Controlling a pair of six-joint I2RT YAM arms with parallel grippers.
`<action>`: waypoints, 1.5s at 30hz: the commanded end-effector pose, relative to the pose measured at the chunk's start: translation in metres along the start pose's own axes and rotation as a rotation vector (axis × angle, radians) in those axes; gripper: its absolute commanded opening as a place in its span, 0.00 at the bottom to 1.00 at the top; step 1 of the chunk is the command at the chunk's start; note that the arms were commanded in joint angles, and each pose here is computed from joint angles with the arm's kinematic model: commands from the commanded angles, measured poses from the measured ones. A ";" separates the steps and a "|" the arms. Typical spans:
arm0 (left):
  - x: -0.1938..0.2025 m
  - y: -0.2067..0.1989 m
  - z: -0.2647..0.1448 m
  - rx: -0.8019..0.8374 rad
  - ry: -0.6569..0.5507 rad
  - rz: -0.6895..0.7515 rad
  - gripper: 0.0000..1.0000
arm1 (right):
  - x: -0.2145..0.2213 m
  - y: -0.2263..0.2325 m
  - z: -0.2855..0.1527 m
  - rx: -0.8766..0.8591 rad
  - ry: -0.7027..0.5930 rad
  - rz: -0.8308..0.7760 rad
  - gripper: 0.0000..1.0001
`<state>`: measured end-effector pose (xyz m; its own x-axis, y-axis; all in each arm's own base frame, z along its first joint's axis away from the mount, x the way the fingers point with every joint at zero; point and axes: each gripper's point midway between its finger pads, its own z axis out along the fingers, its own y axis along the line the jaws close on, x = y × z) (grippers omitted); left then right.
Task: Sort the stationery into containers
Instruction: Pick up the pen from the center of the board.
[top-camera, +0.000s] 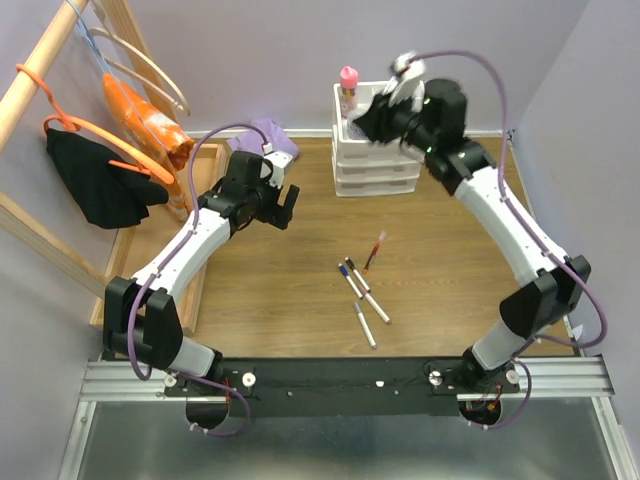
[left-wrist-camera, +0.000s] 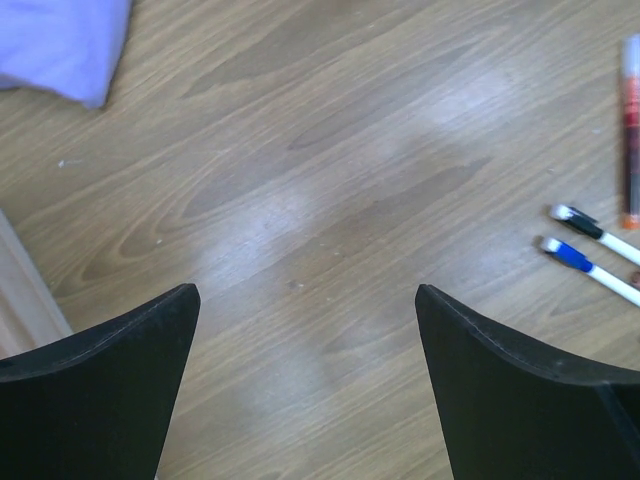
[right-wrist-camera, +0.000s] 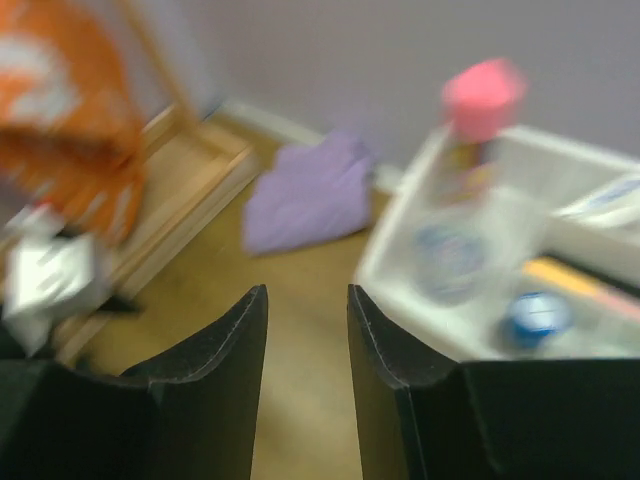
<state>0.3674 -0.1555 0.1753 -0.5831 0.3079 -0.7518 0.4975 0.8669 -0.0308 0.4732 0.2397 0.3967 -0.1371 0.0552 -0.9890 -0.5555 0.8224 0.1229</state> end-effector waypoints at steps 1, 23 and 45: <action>0.003 0.018 -0.004 -0.116 -0.028 -0.015 0.98 | 0.193 0.118 -0.069 -0.345 0.678 0.034 0.45; 0.024 0.053 -0.037 -0.230 -0.042 -0.099 0.99 | 0.385 0.166 -0.224 -0.075 1.301 -0.019 0.63; 0.038 0.037 -0.032 -0.155 -0.037 -0.132 0.99 | 0.422 0.124 -0.206 0.052 1.346 0.021 0.48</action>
<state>0.3430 -0.0928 0.1691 -0.6081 0.2091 -0.7659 0.3109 0.9504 0.0127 0.1745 0.2513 0.0249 -0.8576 -0.4921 -0.1495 -0.5096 0.8523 0.1181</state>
